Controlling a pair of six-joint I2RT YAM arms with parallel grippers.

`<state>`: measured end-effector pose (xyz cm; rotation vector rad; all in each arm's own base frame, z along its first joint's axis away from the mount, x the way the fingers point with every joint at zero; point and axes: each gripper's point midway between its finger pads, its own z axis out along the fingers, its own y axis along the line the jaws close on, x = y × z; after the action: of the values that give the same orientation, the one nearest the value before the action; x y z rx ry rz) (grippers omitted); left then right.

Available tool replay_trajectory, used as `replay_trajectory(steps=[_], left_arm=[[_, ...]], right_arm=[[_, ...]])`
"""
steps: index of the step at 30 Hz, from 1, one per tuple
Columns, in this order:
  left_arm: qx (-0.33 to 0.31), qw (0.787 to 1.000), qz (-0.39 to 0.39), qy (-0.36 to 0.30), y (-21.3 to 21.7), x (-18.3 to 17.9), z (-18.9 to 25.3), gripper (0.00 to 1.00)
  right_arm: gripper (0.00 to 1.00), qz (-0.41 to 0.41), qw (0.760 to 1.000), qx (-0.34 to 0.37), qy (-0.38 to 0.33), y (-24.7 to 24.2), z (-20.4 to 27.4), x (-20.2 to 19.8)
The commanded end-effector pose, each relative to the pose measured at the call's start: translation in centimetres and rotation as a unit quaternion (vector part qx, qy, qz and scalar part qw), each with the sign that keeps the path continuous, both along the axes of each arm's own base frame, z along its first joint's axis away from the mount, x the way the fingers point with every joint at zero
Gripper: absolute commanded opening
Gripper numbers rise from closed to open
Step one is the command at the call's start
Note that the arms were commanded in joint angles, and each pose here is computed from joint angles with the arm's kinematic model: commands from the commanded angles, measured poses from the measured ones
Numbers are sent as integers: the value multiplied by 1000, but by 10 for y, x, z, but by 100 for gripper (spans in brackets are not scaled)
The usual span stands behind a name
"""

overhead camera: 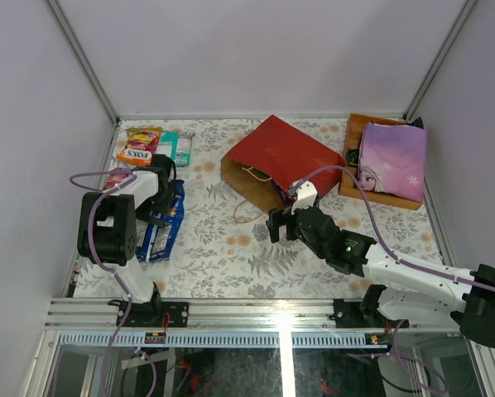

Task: Take the snacks out of the paper bag
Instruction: Adjust the snack at the center of the board, then adjust the paper bag at the center of the board.

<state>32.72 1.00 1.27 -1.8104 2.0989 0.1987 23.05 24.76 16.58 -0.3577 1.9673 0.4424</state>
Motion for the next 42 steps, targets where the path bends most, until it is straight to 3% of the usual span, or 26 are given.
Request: replay_trajectory(steps=[1,7,15,21,24,26,28,32,33,42], left_arm=[[37,998,25,52,28,-12,-25,99],[10,1000,6,9,19,17,0,99],[30,990,-109,-80,-18,42,80,100],[95,961,-229,-122,-54,57,130,100],[89,948,-274,-135,-65,65,138,100],[79,933,-314,-156,-76,70,143,100],[65,903,-373,-202,-93,75,152,100],[19,798,-481,-363,-144,77,192,100],[5,784,-495,-374,-152,74,192,100],[-33,769,-541,-340,-192,69,160,100]], right_arm=[[99,41,999,2,-5,17,10,1],[99,112,994,8,-4,38,17,-11],[100,226,973,-6,-35,54,31,-33],[100,165,979,8,-121,33,72,-14],[100,100,984,-48,-140,15,77,10],[99,69,985,-89,-134,9,78,26],[100,49,985,-104,-129,6,81,42],[100,31,983,-126,-129,8,82,69],[100,26,981,-143,-130,9,79,75],[100,24,966,-220,-135,35,69,126]])
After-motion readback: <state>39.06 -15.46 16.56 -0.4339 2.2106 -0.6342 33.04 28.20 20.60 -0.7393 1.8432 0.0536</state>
